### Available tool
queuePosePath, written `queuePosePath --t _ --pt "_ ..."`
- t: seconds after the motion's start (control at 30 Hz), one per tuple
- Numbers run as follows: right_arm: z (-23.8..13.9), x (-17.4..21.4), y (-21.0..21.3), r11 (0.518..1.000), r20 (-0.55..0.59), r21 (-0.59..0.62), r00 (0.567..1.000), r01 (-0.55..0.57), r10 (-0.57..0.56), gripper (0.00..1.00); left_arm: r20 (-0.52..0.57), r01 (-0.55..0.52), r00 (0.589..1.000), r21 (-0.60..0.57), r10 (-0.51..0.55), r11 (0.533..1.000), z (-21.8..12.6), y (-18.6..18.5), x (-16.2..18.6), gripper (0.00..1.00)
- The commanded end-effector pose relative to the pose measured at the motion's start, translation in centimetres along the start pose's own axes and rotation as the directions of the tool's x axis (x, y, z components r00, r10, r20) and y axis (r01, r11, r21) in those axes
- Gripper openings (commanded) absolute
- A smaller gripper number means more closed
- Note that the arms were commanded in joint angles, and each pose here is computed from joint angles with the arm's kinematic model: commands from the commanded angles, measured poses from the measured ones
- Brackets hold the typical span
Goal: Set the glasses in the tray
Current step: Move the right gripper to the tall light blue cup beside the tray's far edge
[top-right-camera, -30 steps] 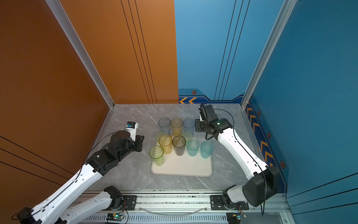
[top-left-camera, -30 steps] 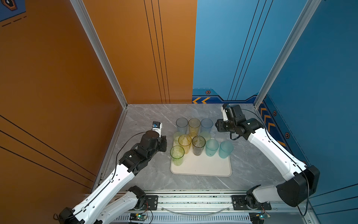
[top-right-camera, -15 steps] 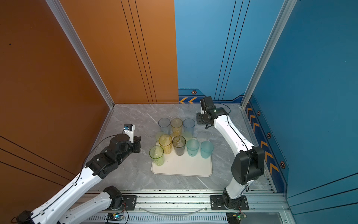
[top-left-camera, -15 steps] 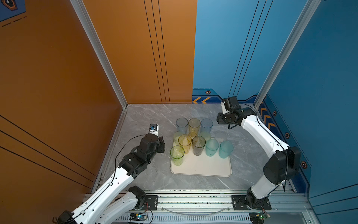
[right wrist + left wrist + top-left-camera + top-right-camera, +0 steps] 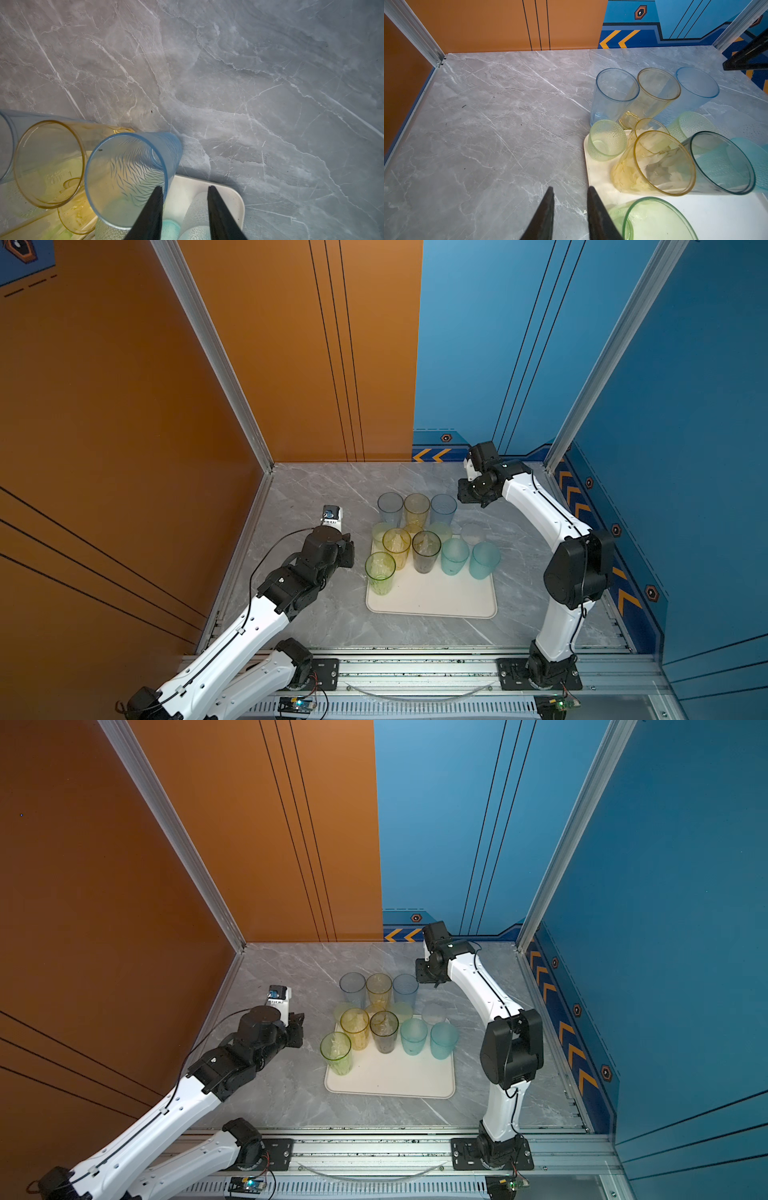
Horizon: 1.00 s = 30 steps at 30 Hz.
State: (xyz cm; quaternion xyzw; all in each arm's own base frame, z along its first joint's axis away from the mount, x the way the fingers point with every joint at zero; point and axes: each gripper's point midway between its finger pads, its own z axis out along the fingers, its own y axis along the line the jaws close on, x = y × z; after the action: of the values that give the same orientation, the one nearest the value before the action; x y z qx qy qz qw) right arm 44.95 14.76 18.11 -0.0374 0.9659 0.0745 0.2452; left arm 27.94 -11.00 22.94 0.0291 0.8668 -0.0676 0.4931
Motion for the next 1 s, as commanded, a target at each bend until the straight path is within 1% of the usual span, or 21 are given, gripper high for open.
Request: queuePosePath --t 0.0,0.2,0.23,0.47,0.77,0.97 --pt "0.1 0.5 0.5 1.000 -0.036 -0.004 0.999 0.026 -0.026 0.35 0.021 0.012 1.000 -0.004 -0.012 1.000 0.0 0.3 -0.3 0.29" --pt "1.0 1.2 0.8 0.999 -0.064 -0.005 0.997 0.039 -0.039 0.34 0.015 0.017 1.000 -0.007 -0.017 1.000 0.2 0.5 -0.1 0.29" --pt "0.6 0.3 1.2 0.999 -0.041 -0.013 0.998 0.041 -0.042 0.34 0.013 0.017 1.000 -0.005 -0.017 1.000 0.3 0.4 -0.1 0.29" --pt "1.3 0.3 1.9 0.998 -0.057 -0.016 0.997 0.053 -0.054 0.31 0.005 0.022 1.000 -0.004 -0.022 1.000 0.5 0.6 0.2 0.30" --pt "2.3 0.4 1.5 0.998 -0.070 0.023 0.996 0.060 -0.058 0.28 0.000 0.029 1.000 -0.011 -0.029 1.000 0.5 1.0 0.5 0.30" --pt "3.3 0.7 1.7 0.997 -0.097 0.029 0.993 0.071 -0.068 0.23 -0.005 0.034 0.999 -0.011 -0.034 0.999 0.7 1.1 0.7 0.30"
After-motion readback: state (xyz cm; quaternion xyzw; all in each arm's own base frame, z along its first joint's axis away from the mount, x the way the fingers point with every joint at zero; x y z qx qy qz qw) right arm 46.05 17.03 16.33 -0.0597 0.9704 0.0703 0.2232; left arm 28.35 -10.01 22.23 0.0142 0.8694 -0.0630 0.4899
